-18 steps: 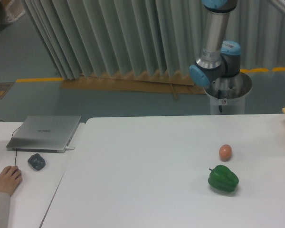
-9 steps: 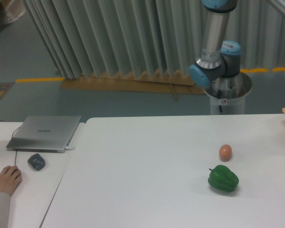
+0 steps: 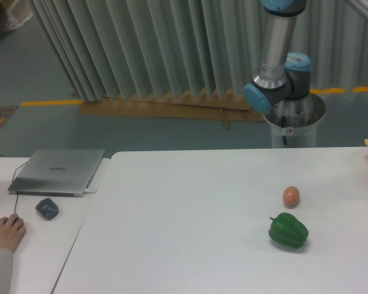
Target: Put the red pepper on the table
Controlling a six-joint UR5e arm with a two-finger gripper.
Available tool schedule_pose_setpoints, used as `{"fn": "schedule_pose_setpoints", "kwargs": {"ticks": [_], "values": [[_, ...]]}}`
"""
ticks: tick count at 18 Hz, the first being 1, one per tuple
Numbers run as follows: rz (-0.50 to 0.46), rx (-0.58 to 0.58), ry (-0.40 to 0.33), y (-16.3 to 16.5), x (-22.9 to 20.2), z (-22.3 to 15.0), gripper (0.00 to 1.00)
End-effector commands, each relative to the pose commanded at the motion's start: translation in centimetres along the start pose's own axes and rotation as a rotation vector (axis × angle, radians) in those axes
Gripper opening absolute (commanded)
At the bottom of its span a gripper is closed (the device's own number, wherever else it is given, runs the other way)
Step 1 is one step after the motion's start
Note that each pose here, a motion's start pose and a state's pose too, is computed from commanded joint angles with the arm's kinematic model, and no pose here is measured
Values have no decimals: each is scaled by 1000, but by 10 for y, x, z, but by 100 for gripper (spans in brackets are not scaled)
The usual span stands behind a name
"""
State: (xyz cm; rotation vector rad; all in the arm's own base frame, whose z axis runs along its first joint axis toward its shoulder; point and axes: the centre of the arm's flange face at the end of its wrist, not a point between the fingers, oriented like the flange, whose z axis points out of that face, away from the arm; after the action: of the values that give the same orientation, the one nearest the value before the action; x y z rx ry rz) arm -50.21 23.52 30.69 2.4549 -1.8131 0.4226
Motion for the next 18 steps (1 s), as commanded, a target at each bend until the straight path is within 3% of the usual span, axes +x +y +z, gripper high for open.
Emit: {"fn": "schedule_pose_setpoints", "kwargs": {"ticks": [2, 4, 7, 10, 14, 17, 18], "values": [[-2, 28, -13, 2, 1, -18, 65], [-26, 65, -78, 2, -3, -36, 65], [-92, 74, -81, -4, -8, -61, 64], [-241, 81, -158, -52, -41, -91, 63], [-356, 67, -170, -93, -76, -103, 63], [-361, 49, -189, -99, -84, -108, 61], [-343, 42, -182, -97, -84, -105, 79]]}}
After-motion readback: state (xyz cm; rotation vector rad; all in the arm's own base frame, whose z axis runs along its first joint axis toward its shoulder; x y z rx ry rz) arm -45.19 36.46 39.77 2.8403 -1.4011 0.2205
